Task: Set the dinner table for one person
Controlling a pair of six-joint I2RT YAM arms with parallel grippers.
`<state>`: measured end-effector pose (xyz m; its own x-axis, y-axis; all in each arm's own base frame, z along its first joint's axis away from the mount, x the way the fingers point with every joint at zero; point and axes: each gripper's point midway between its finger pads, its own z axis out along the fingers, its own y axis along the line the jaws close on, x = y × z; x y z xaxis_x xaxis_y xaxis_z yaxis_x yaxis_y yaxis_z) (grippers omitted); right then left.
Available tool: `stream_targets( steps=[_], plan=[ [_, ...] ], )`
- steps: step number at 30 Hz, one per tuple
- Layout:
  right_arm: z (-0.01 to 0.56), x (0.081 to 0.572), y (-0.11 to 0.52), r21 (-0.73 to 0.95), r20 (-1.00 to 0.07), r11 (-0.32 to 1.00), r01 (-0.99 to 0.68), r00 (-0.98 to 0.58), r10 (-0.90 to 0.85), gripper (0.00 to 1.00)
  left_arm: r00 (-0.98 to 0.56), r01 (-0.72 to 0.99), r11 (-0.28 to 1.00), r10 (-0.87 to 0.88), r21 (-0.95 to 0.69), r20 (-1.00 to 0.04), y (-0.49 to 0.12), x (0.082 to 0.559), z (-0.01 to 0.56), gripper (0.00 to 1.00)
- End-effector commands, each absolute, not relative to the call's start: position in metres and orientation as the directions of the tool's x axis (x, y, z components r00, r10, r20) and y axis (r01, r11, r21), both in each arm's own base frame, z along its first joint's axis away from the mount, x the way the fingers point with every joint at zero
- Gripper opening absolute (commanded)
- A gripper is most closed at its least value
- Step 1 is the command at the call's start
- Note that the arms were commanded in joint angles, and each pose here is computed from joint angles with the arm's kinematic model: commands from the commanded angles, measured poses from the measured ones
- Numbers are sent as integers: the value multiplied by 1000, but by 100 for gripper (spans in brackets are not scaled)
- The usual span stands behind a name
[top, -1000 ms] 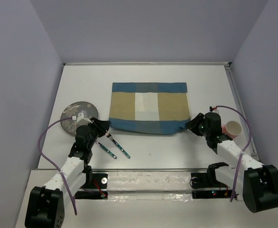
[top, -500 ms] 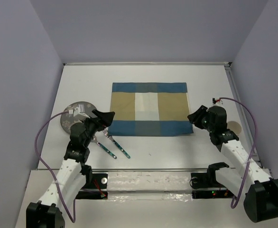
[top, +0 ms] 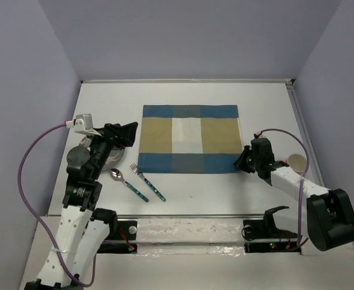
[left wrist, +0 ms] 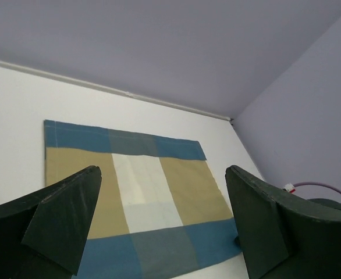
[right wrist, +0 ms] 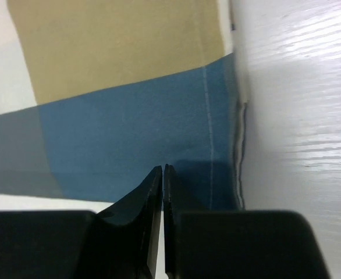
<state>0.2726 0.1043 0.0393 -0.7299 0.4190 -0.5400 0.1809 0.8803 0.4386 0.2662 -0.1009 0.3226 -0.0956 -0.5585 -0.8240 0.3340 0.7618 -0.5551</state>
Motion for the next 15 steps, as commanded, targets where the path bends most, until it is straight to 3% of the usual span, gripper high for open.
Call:
stream_targets(
  steps=[1, 6, 13, 15],
  plan=[
    [55, 295, 86, 411, -639, 880, 238, -614, 464, 6, -15, 309, 860, -423, -407, -906, -85, 256, 344, 99],
    [60, 295, 85, 415, -651, 879, 234, -599, 466, 6, 6, 277, 888, -383, -366, -924, -76, 255, 344, 99],
    [41, 271, 107, 509, -532, 832, 220, -679, 506, 6, 9, 269, 892, -379, -363, -925, -75, 257, 335, 99],
    [48, 273, 105, 529, -558, 822, 210, -644, 524, 7, 6, 259, 897, -373, -359, -928, -74, 258, 329, 99]
  ],
)
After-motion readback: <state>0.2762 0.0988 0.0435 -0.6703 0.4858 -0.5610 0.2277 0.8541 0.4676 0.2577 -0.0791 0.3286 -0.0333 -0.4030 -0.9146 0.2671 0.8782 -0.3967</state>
